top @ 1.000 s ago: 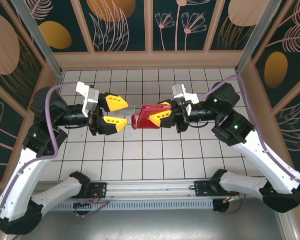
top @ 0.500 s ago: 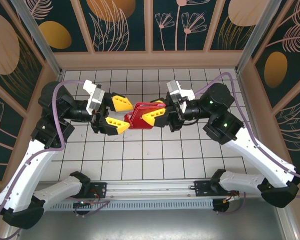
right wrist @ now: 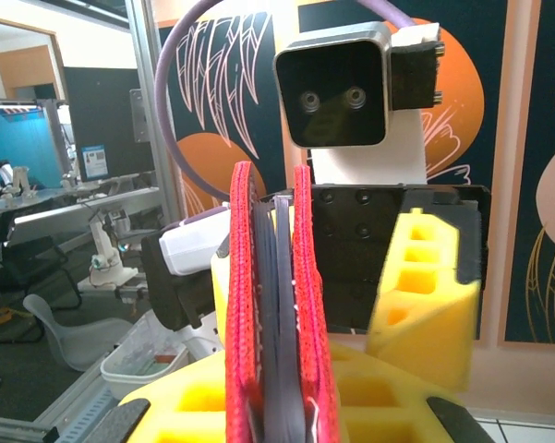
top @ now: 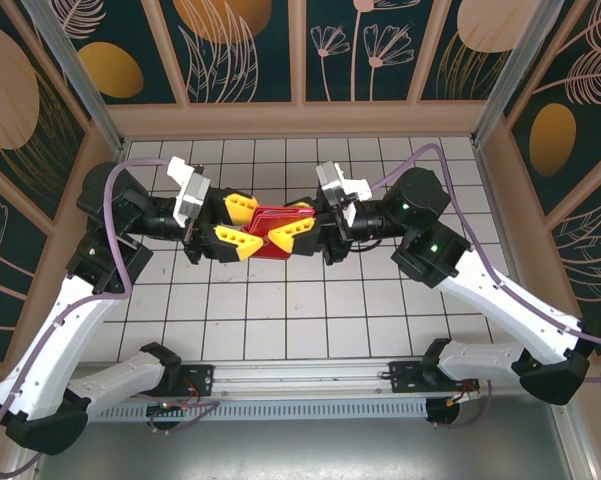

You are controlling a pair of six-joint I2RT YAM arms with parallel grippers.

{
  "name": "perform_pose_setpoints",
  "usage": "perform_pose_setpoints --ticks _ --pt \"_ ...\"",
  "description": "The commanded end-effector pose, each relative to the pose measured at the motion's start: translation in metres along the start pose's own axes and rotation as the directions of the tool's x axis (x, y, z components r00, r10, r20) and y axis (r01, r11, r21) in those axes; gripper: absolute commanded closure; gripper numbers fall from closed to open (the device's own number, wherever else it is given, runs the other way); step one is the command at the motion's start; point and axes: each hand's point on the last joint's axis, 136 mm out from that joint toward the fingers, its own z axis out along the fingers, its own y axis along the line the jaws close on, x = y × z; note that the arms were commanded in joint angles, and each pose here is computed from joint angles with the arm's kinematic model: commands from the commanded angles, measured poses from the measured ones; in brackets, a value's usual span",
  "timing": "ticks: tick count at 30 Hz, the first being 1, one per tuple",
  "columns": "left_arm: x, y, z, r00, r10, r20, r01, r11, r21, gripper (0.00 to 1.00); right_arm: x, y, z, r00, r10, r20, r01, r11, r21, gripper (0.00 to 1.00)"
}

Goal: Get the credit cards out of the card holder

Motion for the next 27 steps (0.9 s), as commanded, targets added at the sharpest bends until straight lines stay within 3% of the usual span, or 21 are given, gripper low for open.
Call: perform_pose_setpoints --ticks 1,4,12,17,19,21,24,27 --pt "-0.001 0.01 0.003 1.0 0.005 0.015 -0.004 1.0 -0.027 0.65 -0.016 0.012 0.004 0.997 -0.054 0.054 0.055 0.998 -0.031 1.0" --pt "-0.002 0.01 0.004 0.999 0.009 0.034 -0.008 1.0 -0.02 0.73 -0.019 0.016 0.003 0.994 -0.061 0.086 0.065 0.997 -0.046 1.0" --pt "-0.01 0.011 0.007 0.996 0.04 0.074 -0.038 0.999 -0.02 0.8 -0.018 0.016 0.009 0.993 -0.043 0.114 0.052 0.996 -0.073 1.0" --pt "-0.009 0.015 0.007 0.996 0.055 0.07 -0.052 0.997 -0.053 1.0 -0.02 0.016 0.006 0.993 -0.051 0.104 0.056 0.998 -0.041 1.0" --pt "-0.01 0.015 0.005 0.995 0.07 0.072 -0.064 0.995 -0.076 1.0 -0.021 0.014 0.002 0.993 -0.065 0.095 0.064 0.998 0.005 0.85" --pt "-0.011 0.013 0.003 0.994 0.083 0.078 -0.075 0.993 -0.092 1.0 -0.023 0.014 -0.005 0.993 -0.077 0.09 0.073 0.996 0.047 0.77" --pt "-0.013 0.009 0.001 0.993 0.086 0.085 -0.077 0.992 -0.1 1.0 -0.025 0.017 -0.015 0.991 -0.094 0.093 0.085 0.992 0.097 0.75" --pt "-0.015 0.007 0.0 0.992 0.082 0.099 -0.073 0.993 -0.093 1.0 -0.024 0.019 -0.017 0.992 -0.092 0.083 0.084 0.992 0.099 0.8"
